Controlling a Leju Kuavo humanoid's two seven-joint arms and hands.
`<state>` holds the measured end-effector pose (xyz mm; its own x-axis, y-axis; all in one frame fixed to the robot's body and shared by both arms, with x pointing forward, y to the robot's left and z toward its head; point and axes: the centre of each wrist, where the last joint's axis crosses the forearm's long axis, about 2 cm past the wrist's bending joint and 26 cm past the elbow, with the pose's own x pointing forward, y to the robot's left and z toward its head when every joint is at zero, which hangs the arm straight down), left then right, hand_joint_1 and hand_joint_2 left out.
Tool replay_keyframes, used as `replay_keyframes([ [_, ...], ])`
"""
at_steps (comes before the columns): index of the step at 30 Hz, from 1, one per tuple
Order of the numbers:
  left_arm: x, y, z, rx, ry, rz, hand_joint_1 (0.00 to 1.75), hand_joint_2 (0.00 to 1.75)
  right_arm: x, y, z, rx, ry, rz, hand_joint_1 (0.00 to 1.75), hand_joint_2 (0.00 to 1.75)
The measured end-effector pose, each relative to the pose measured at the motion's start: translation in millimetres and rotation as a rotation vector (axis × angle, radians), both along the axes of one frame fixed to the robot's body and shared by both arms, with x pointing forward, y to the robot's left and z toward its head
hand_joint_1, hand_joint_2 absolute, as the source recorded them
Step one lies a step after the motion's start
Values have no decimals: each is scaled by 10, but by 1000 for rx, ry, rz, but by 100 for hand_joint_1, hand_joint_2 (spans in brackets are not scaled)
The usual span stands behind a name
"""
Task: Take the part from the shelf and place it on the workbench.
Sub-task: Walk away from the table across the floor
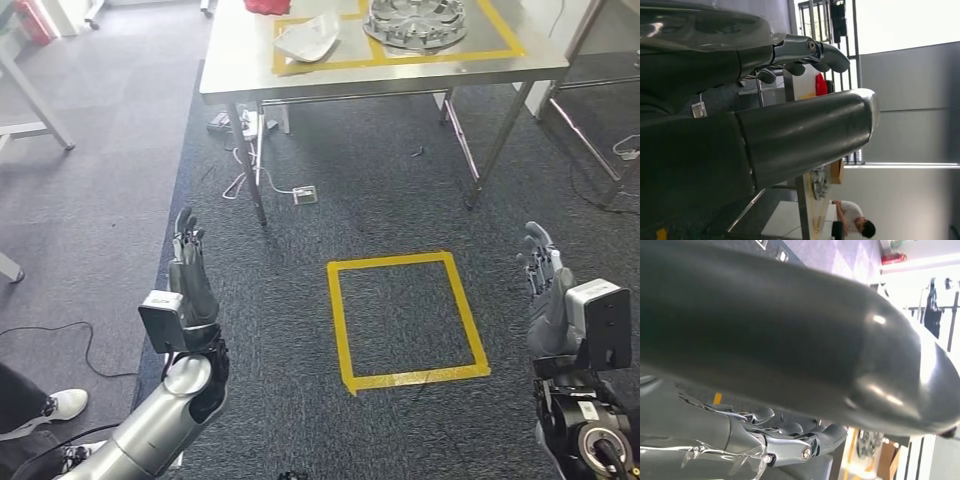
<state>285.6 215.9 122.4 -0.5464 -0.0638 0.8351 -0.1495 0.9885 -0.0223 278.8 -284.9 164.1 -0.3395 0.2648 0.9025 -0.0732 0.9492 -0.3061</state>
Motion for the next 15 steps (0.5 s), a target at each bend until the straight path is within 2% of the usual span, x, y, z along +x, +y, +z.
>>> replay_keyframes([
  [15, -1, -3, 30, -5, -11, 1, 0, 0, 17, -20, -15, 6, 6, -11, 0, 0],
])
